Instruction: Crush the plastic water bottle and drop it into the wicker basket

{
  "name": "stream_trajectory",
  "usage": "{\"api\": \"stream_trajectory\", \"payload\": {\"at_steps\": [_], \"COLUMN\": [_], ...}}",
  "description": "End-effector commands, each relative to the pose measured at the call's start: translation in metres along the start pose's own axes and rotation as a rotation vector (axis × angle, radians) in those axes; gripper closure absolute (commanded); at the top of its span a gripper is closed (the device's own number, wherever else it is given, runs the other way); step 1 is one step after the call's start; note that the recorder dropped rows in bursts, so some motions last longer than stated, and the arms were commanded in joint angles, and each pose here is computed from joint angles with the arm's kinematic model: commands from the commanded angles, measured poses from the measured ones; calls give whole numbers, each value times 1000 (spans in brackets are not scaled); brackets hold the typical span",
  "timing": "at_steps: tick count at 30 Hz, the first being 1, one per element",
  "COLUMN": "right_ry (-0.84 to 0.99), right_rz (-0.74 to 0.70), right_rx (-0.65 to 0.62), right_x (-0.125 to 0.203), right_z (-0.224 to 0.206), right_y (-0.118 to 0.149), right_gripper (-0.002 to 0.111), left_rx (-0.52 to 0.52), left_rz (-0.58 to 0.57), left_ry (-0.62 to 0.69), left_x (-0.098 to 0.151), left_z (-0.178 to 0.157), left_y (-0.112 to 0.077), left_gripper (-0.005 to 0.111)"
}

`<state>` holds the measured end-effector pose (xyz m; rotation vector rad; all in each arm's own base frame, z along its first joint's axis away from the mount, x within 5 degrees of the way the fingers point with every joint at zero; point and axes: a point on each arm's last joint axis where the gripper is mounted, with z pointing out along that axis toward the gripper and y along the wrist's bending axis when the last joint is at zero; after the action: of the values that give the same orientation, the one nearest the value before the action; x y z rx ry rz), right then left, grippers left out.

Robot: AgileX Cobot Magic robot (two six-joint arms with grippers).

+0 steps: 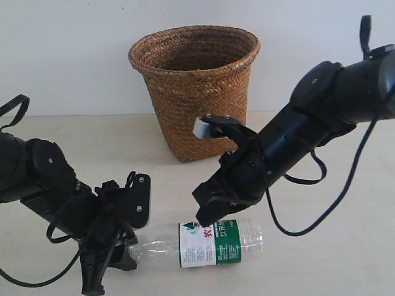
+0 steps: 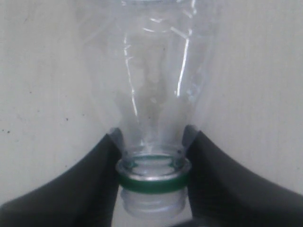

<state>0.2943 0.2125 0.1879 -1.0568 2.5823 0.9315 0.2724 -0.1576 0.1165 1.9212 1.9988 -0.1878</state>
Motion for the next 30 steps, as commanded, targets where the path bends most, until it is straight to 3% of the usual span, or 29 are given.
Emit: {"api": "stream_trajectory", "payload": {"at_steps": [1, 12, 21, 30], "right_ry": [37, 115, 236, 352], "right_rz": [0, 34, 92, 153], "right_rx": [-18, 43, 58, 105], "right_x": [-12, -18, 0, -4], "right_z": [15, 36, 73, 95], "right_y": [5, -5, -31, -53], "right_gripper": [108, 108, 108, 108], "left_rx": [-7, -7, 1, 6], "left_rz": [-9, -9, -25, -49], "left_ry": [-6, -6, -2, 4], "left_x": [-3, -3, -2, -1], "left_z": [1, 1, 4, 7], "left_y": [0, 0, 0, 0], "left_gripper": [102, 102, 102, 102]}}
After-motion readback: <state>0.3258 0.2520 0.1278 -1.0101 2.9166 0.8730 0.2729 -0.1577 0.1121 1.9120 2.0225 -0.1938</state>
